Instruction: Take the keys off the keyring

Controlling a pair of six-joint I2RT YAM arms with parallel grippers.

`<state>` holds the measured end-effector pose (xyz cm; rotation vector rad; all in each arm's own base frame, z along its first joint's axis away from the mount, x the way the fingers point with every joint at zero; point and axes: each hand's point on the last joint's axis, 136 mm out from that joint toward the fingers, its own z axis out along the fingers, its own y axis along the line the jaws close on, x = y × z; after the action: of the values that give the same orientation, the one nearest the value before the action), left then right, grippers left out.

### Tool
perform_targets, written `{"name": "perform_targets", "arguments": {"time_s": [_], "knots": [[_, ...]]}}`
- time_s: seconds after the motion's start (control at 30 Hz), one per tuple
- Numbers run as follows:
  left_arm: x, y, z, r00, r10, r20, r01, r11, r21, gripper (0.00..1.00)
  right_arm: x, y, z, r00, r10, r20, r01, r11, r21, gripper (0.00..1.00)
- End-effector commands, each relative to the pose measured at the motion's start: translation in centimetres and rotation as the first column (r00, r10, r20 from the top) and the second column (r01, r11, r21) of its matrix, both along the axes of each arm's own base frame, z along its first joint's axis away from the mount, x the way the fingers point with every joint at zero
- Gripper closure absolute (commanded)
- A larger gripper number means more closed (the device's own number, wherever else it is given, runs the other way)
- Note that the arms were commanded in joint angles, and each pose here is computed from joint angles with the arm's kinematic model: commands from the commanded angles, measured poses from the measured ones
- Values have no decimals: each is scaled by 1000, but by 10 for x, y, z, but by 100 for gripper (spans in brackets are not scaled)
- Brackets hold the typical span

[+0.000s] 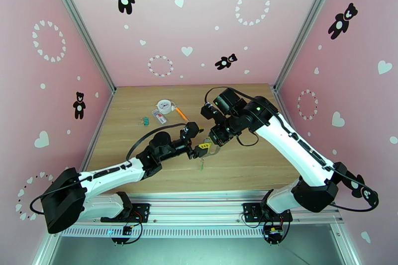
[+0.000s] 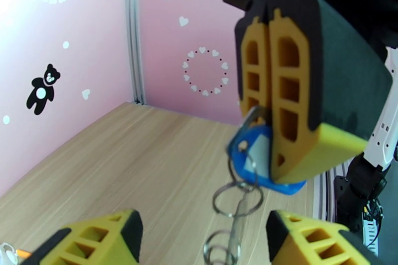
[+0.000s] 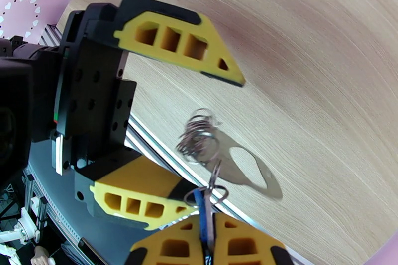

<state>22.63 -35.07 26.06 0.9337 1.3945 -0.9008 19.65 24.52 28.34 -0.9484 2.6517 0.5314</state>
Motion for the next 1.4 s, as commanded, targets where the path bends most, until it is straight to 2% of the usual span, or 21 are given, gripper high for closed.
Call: {"name": "perform_targets", "arguments": {"time_s": [0.0, 0.27, 0.73, 0.97, 1.07, 1.2, 1.3, 1.37], "knots": [[-1, -9, 15, 999, -31, 36, 32, 999, -27, 29, -10, -1, 11, 1000, 23, 3, -23, 999, 25, 100], [17, -4, 10, 996, 75, 46, -73, 997, -27, 34, -10, -1, 12, 999, 31, 7, -31, 999, 25, 100], [11, 11, 3, 993, 99, 59, -98, 995, -9, 44, -7, -3, 15, 1000, 6, 9, -7, 1000, 9, 100], [4, 9, 10, 995, 72, 72, -70, 997, -19, 46, -6, 0, 15, 1000, -2, -4, 2, 1000, 17, 100], [-4, 4, 16, 996, 35, 78, -33, 999, -28, 46, -5, 0, 16, 1000, -12, -2, 12, 1000, 18, 100], [-11, -8, 11, 996, -4, 90, 5, 1000, -4, 37, -5, 1, 17, 1000, -16, -7, 16, 1000, 25, 100], [-12, -15, 16, 995, -12, 99, 13, 1000, -15, 34, -5, 1, 16, 1000, -17, -12, 17, 1000, 21, 100], [-6, -14, 19, 995, 24, 98, -20, 999, -38, 34, -5, 0, 16, 1000, -20, -11, 21, 1000, 16, 100]]}}
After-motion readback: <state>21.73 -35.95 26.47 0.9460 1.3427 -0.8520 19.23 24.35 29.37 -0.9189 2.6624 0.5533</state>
